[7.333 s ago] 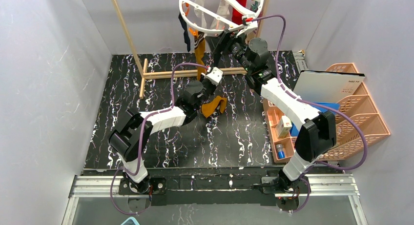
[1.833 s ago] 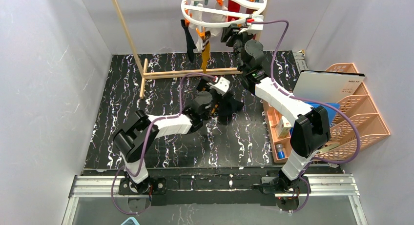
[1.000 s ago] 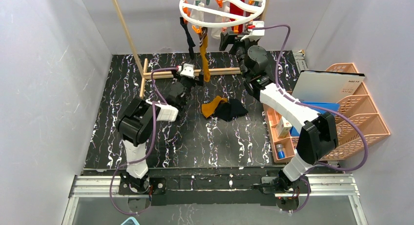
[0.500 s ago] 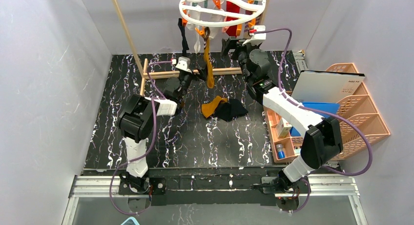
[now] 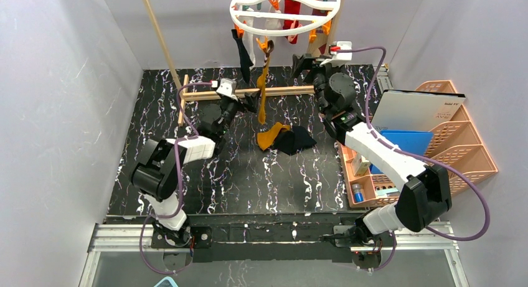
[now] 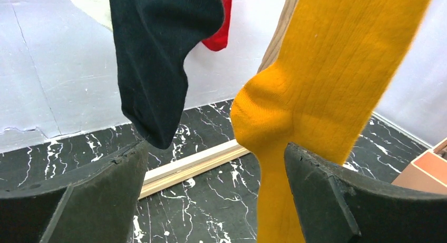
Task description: Remove the socks clipped to the hanger
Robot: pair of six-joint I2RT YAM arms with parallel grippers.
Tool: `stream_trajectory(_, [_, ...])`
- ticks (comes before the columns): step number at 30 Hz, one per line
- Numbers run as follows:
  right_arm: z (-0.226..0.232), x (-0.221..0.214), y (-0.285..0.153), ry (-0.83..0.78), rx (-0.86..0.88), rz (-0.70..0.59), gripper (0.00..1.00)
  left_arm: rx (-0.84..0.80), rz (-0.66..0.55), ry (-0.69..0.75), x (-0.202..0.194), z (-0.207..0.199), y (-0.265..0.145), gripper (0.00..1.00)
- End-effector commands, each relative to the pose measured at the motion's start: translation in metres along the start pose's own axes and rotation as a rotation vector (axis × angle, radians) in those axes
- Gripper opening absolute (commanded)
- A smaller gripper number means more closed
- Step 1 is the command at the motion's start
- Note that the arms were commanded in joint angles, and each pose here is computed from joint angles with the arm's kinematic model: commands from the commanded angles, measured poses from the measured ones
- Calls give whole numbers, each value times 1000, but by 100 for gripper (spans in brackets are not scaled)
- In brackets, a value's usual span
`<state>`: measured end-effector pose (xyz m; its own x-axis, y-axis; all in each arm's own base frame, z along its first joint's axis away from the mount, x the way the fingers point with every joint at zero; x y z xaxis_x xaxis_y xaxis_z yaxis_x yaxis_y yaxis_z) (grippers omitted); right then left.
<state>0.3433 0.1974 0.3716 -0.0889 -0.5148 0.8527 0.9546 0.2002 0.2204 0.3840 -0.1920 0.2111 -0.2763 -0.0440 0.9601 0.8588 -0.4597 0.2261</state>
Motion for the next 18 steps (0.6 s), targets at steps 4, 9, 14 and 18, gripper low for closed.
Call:
stream_trajectory(4, [-1, 28, -13, 24, -23, -121, 97, 8, 77, -32, 21, 4, -12, 98])
stream_trajectory(9, [-5, 31, -18, 10, -44, -141, 98, 33, 225, -46, 18, 7, -7, 98])
stream_trajectory(14, [-6, 31, -18, 0, -49, -142, 98, 24, 259, -77, 16, 5, -5, 98])
stream_trajectory(18, [-7, 31, -18, -5, -55, -143, 98, -8, 248, -100, 16, 1, -4, 98])
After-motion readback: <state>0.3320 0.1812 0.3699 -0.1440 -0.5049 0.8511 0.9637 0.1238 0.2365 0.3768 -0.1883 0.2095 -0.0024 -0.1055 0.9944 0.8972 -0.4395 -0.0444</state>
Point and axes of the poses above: each gripper's point midway between its finger pads, its own y axis out along the fingers, its own z axis along the line the jaws close on, x = y × z, the point moved 9 cm from there along -y, back along the fingers, and after that the axes turned 15 degrees about y, right-handed, at the moved point
